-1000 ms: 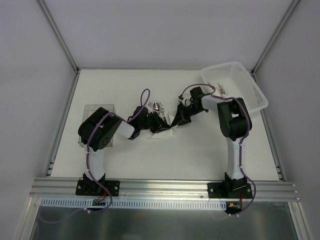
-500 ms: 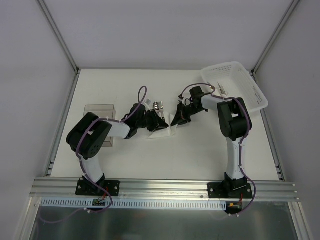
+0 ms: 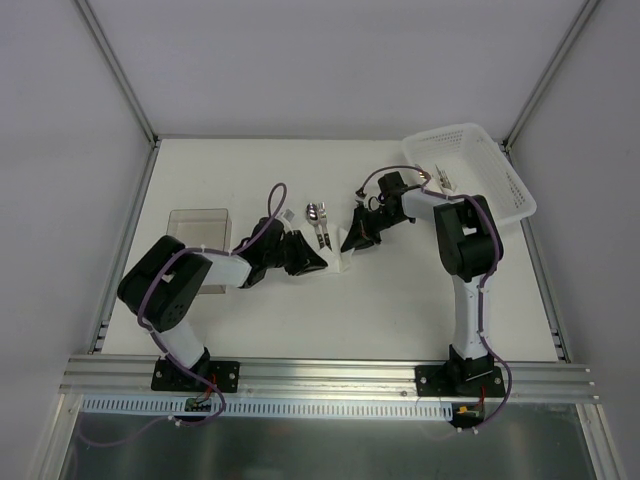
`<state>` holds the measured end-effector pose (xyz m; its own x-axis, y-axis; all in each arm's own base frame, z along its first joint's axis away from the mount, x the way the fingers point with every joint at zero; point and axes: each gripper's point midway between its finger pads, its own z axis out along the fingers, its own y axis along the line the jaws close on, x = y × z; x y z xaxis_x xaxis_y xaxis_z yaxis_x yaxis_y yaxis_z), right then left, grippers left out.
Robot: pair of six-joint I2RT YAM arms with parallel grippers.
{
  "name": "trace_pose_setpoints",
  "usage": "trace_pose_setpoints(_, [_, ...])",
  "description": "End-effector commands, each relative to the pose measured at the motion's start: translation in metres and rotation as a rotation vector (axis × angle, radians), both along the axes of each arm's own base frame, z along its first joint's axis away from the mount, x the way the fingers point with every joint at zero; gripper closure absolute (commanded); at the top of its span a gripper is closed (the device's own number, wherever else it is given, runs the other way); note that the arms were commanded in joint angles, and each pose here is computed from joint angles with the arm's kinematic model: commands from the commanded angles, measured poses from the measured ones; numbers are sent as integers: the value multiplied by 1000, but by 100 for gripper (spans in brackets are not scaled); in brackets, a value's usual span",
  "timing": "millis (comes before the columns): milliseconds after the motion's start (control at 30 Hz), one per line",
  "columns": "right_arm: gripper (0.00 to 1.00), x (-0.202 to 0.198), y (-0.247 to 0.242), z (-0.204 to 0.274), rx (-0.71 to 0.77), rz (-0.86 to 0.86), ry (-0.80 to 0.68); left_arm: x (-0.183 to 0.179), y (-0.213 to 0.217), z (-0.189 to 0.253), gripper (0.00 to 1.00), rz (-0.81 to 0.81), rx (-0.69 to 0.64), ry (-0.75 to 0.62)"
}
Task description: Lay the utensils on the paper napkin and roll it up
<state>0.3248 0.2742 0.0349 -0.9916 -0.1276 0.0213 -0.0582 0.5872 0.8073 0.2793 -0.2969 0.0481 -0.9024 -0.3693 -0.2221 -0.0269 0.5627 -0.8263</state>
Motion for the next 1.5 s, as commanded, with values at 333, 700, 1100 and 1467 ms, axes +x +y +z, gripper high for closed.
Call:
trace_pose_setpoints(333, [97,2,22,38,45,31,-65,14,7,-6,85,26,52,-37])
trace_pose_setpoints(700, [98,-3,45,51,74,60,-56,14,3,-24,86,20,59,16])
trace_pose_setpoints(1100, [99,-10,61,22,27,68,-1,13,5,-25,86,15,70,10])
trace_pose_setpoints(1467, [99,-10,51,-12,-78,70,15,13,4,-7,78,16,42,-20])
